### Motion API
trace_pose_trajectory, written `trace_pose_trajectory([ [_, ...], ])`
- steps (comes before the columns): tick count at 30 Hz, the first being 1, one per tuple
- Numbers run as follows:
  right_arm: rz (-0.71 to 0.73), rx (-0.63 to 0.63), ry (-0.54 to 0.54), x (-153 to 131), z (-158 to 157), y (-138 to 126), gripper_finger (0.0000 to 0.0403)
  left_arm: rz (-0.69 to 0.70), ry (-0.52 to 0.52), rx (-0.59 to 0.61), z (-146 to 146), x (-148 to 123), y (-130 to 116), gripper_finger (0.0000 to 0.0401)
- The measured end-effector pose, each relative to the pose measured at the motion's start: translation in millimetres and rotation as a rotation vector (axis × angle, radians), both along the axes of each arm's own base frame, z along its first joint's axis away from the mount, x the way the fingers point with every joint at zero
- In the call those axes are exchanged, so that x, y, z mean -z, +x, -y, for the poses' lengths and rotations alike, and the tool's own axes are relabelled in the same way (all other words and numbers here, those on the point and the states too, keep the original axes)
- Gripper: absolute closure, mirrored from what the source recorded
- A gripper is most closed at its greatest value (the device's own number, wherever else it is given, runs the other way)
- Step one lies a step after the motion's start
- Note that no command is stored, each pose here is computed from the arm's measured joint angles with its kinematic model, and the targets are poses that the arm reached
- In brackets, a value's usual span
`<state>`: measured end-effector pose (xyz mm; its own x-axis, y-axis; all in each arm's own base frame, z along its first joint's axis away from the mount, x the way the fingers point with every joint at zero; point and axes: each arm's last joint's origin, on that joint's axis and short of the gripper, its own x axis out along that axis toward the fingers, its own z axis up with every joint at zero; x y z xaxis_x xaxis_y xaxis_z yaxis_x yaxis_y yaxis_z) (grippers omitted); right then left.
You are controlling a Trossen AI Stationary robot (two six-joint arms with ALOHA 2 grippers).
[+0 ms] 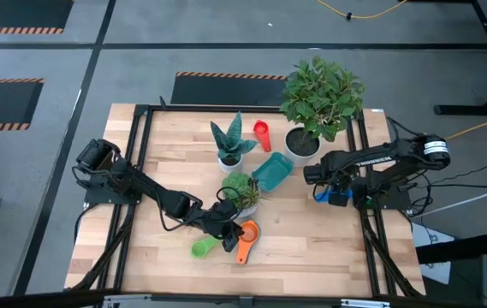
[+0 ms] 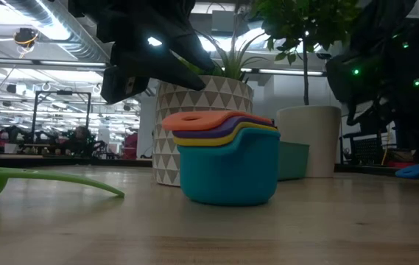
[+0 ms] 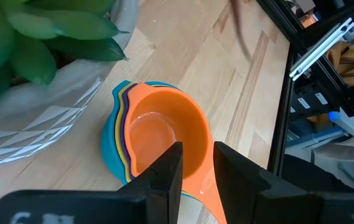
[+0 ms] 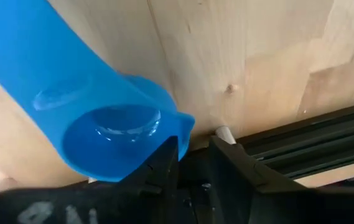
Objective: Nest measuring cups in basket
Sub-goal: Stack the blue measuring cup on top of the orange measuring cup
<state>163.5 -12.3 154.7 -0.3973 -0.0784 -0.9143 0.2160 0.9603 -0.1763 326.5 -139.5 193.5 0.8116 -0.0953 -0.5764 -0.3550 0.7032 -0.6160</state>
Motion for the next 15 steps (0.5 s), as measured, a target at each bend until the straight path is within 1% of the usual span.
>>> trace_pose_trajectory([
  [6,0.010,0.000,0.000,7,0,6,0.0308,0.000,0.000,0.000,0,0,0,0.0319],
  [15,-0.020,0.001,0.001,12,0,7,0.0308,0.000,0.000,0.000,0,0,0,0.0319],
])
